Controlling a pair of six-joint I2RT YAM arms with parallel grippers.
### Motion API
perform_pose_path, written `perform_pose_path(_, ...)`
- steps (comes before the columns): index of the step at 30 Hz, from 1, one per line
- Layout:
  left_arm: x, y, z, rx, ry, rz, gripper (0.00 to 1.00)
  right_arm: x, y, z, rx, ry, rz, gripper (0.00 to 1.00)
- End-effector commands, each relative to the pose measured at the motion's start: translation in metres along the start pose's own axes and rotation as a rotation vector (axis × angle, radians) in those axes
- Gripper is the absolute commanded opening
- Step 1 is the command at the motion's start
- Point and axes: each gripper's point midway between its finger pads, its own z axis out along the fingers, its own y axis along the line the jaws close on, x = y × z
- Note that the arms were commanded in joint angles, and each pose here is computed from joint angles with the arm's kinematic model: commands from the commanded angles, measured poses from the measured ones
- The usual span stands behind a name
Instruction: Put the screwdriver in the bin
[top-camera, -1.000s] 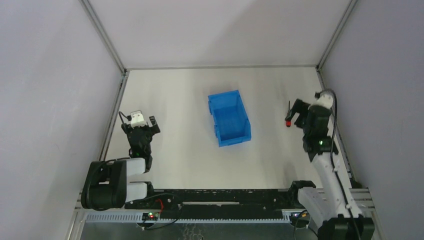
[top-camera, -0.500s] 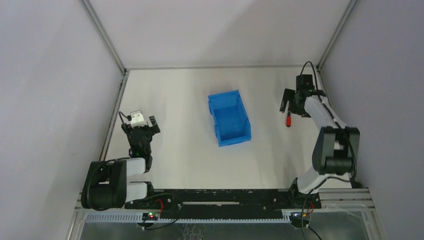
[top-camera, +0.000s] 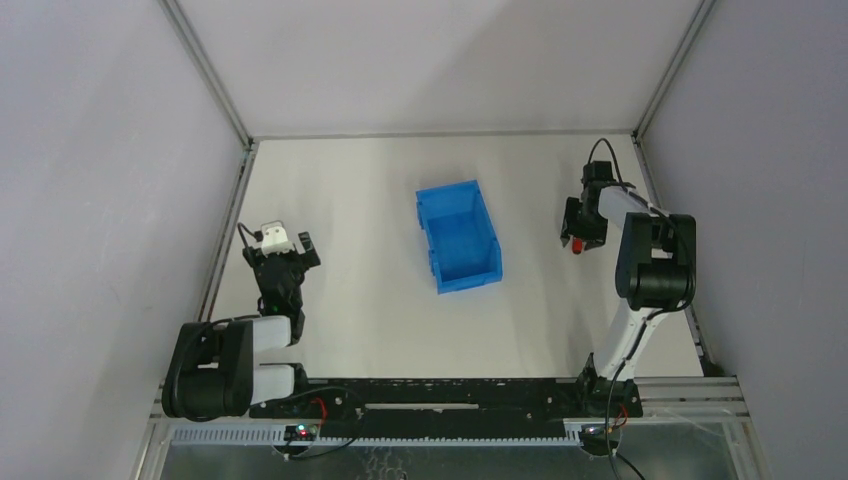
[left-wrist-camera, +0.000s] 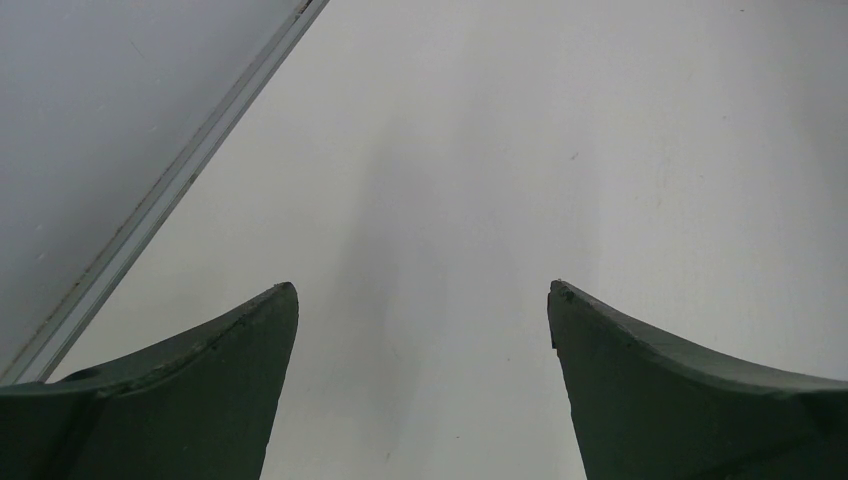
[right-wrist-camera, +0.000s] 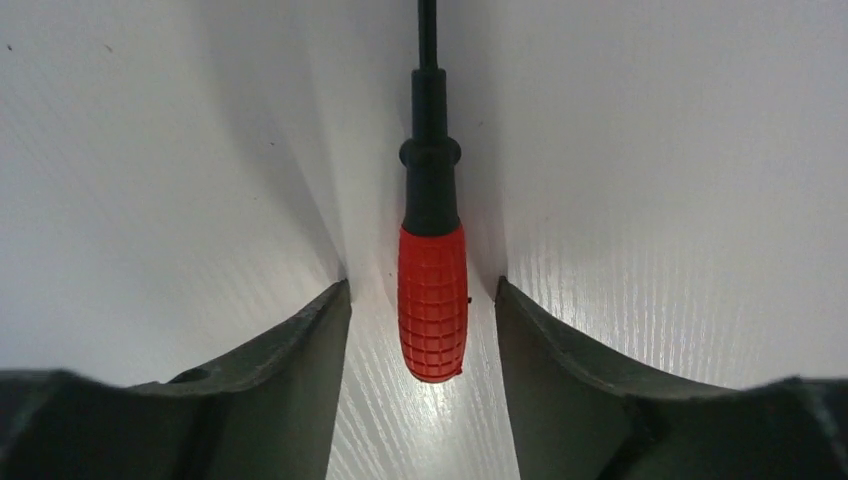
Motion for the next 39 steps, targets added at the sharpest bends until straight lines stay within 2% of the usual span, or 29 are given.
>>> perform_pose_path(1, -0.042, -0.004, 0.010, 0.014, -0.124, -0.016, 1.00, -0.011, -0.002, 0.010, 0.007, -0.025, -0.003, 0.52)
perform_pose_path(5, -0.041, -0.004, 0.010, 0.014, -0.124, -0.016, 1.00, -0.016, -0.002, 0.004, 0.009, -0.047, -0.003, 0.18)
perform_pose_path(9, -0.041, -0.004, 0.010, 0.013, -0.123, -0.016, 1.00, -0.027, -0.001, -0.019, -0.001, -0.092, 0.000, 0.09)
perform_pose_path(18, -0.041, -0.004, 0.010, 0.014, -0.124, -0.016, 1.00, -0.036, 0.004, -0.109, -0.044, -0.194, -0.039, 0.06)
perform_pose_path(23, -0.041, -0.004, 0.010, 0.014, -0.124, -0.016, 1.00, -0.035, 0.028, -0.166, -0.077, -0.258, -0.085, 0.07)
perform_pose_path(31, -0.042, -0.005, 0.010, 0.015, -0.125, -0.017, 1.00, -0.020, 0.125, -0.240, -0.328, -0.343, -0.232, 0.09)
perform_pose_path(36, -0.041, -0.004, 0.010, 0.013, -0.124, -0.016, 1.00, 0.006, 0.204, -0.267, -0.554, -0.349, -0.391, 0.09)
perform_pose_path(39, -0.042, -0.005, 0.010, 0.015, -0.125, -0.017, 1.00, 0.020, 0.239, -0.267, -0.601, -0.347, -0.473, 0.09)
